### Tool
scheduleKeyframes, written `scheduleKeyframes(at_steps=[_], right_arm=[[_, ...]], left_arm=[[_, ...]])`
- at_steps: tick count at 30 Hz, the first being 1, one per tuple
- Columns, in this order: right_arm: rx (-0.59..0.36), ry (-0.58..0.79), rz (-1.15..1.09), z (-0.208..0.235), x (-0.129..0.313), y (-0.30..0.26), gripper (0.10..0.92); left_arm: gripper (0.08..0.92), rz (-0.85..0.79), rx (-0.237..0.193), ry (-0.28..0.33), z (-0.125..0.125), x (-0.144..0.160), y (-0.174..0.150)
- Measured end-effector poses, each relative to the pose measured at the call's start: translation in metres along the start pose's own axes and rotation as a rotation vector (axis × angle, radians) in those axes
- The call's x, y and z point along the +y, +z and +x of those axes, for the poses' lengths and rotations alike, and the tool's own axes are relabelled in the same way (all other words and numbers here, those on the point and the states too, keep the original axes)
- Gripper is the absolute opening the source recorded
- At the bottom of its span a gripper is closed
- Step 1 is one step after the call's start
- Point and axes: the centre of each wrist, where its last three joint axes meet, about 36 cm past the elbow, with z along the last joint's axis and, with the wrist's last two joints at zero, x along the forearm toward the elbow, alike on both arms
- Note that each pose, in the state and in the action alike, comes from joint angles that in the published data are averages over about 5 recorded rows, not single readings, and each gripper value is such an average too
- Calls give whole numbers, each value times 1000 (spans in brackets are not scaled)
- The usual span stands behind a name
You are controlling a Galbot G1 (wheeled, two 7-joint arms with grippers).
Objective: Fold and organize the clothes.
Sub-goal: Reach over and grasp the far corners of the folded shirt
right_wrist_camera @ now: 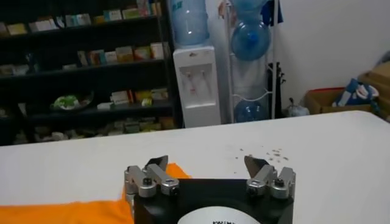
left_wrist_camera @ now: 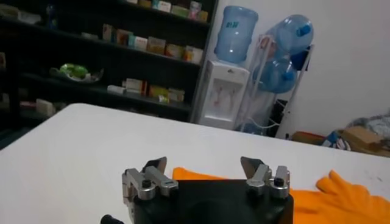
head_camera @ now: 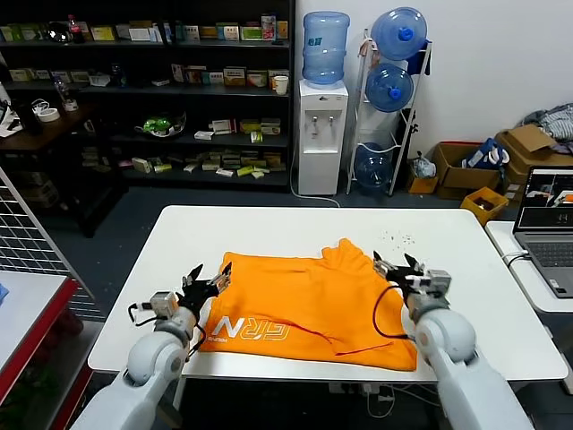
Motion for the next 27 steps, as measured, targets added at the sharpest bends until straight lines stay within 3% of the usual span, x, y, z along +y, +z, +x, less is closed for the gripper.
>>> scheduleKeyframes(at_steps=[7, 18, 24, 27], right_arm=[[87, -2, 1, -55, 10, 3, 823], [175, -23, 16, -91, 26, 12, 811], [198, -34, 19, -101, 34, 14, 672], [209, -37, 20, -103, 35, 16, 585]], left_arm=[[823, -27, 66, -4, -59, 12, 0], [823, -58, 136, -16, -103, 17, 1], [815, -72, 165, -26, -113, 19, 4], [765, -76, 173, -26, -115, 19, 4]])
